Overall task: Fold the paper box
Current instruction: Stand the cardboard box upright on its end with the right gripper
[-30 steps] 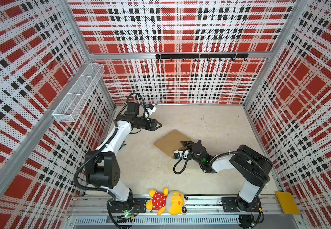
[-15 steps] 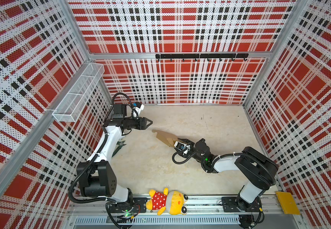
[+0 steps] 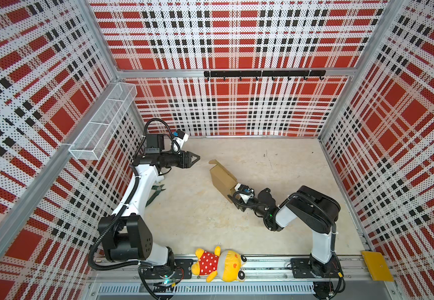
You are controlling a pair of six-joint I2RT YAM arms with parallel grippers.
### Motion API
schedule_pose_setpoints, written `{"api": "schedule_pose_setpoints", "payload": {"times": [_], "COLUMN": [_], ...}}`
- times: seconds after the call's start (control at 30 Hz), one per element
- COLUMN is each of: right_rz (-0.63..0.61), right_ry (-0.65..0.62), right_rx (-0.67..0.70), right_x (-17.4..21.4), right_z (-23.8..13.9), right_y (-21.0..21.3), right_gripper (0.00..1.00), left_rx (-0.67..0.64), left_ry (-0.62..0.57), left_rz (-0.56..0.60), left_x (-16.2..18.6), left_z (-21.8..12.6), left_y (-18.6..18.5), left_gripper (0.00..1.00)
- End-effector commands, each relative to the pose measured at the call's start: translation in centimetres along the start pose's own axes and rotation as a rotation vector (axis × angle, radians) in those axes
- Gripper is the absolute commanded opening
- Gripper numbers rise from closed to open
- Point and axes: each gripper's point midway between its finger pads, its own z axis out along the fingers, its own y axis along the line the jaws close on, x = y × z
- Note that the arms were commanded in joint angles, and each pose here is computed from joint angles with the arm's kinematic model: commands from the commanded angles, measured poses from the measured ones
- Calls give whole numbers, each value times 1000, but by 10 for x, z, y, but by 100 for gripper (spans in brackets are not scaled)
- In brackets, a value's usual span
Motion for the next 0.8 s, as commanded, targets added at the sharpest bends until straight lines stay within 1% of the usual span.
{"api": "schedule_pose_setpoints", "payload": {"times": [0.0, 0.13, 0.3, 0.4, 0.5, 0.6, 0.77], "right_rz": [20, -3, -7, -24, -8, -8, 10], "right_ry": [-101, -94, -114, -106, -103, -101, -98], "right_rx": [21, 24, 47, 63, 82, 82, 111], "right_x": [-22, -19, -29, -28, -29, -30, -33], "right_z": [-4, -5, -12, -17, -25, -33, -52], "right_y": [-5, -7, -12, -14, -17, -16, -19], "right_gripper": [64, 67, 76, 79, 80, 81, 81], "left_rx": [10, 20, 29, 33, 45, 44, 87], "left_ry": [24, 48, 62, 68, 74, 89, 121], "left_rz": [13, 38, 55, 49, 60, 121, 194], "left_x": [4, 9, 8, 9, 7, 8, 7], "left_z": [5, 13, 15, 20, 23, 28, 42], "left_y": [-2, -6, -10, -8, -9, -10, -19], "left_gripper": [58, 59, 60, 60, 60, 60, 60]}}
